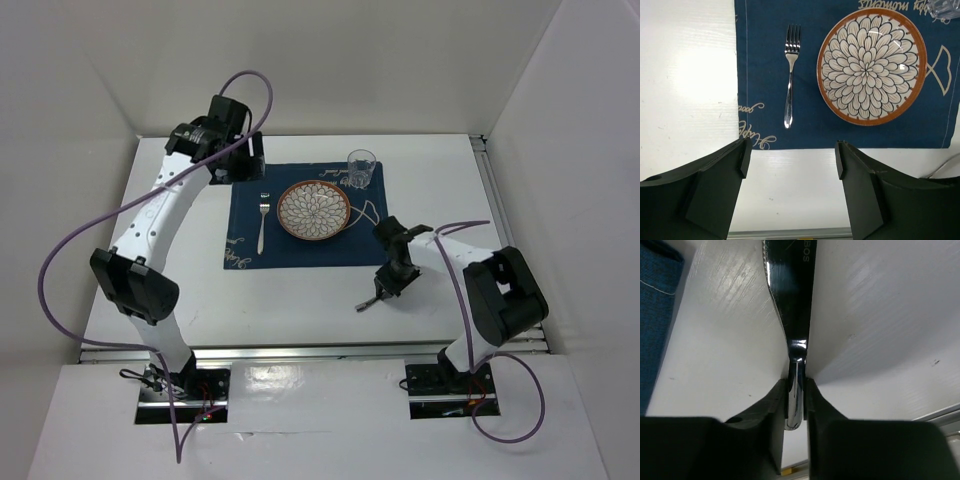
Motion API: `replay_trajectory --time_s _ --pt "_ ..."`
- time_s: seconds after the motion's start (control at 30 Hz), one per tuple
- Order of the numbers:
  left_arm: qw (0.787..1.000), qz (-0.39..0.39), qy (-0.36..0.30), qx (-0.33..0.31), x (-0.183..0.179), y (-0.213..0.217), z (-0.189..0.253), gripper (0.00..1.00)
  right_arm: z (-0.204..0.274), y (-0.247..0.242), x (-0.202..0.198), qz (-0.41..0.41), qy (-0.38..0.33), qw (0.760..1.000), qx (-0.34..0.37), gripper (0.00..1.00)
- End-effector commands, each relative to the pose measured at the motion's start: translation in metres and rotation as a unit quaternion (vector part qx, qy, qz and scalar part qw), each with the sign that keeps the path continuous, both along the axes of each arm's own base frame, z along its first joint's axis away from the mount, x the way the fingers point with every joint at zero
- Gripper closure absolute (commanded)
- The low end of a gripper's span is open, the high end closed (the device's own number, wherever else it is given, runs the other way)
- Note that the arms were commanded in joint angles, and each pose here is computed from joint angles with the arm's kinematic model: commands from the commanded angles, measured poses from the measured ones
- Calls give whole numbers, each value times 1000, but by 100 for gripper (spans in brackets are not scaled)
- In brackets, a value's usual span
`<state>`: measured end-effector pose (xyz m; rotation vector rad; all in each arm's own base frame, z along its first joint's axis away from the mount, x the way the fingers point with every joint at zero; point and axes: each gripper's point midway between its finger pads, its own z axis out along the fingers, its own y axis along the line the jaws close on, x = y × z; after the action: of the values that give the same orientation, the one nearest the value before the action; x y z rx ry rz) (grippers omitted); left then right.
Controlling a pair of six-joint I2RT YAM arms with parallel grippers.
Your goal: Set the dinner table for one person
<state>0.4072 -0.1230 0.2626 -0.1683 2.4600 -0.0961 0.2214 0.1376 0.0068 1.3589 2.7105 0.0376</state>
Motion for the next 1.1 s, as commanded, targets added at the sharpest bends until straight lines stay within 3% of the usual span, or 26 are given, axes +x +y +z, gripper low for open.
replay_trajectory --time_s 0.0,0.03,0.1,0.23,0.5,0.6,0.7,0.73,0.77,0.83,0.9,0.97,1.03,1.07 --pt "1000 -1 10 -15 -13 -2 0 14 -27 -22 0 -15 -10 997 -75 83" --pt "1000 -1 10 -15 -13 -2 0 14 -23 -23 1 -10 -17 996 -84 92" --pt "1000 -4 11 -18 -16 -2 0 14 -13 -34 -2 -2 -23 993 -114 100" --pt "1000 -6 24 -18 -21 -2 -8 14 17 -42 13 34 -68 988 -137 100" --pt "999 -2 28 -19 -20 -3 -15 14 95 -31 72 208 -181 948 -161 100" --pt "999 -2 28 -19 -20 -3 -15 14 109 -21 91 249 -192 935 -165 100" --pt "999 -6 28 -17 -20 -3 -15 14 102 -10 86 254 -167 943 -137 98" --pt "999 -6 28 -16 -20 -3 -15 14 94 -8 81 251 -155 947 -128 95" --pt "999 -6 28 -16 -20 -3 -15 14 87 -7 74 246 -141 953 -108 85" --pt "999 -6 33 -15 -21 -2 -19 14 66 -13 64 226 -125 962 -86 74" --pt "999 -6 37 -13 -22 -2 -22 14 54 -8 54 218 -112 969 -42 47" --pt "999 -3 41 -8 -23 1 -26 14 44 -9 47 207 -111 972 -17 27" --pt "999 -3 46 -6 -25 1 -30 14 37 -9 36 196 -99 976 2 16" --pt "999 -3 46 -6 -25 1 -30 14 35 -9 37 188 -100 977 8 16"
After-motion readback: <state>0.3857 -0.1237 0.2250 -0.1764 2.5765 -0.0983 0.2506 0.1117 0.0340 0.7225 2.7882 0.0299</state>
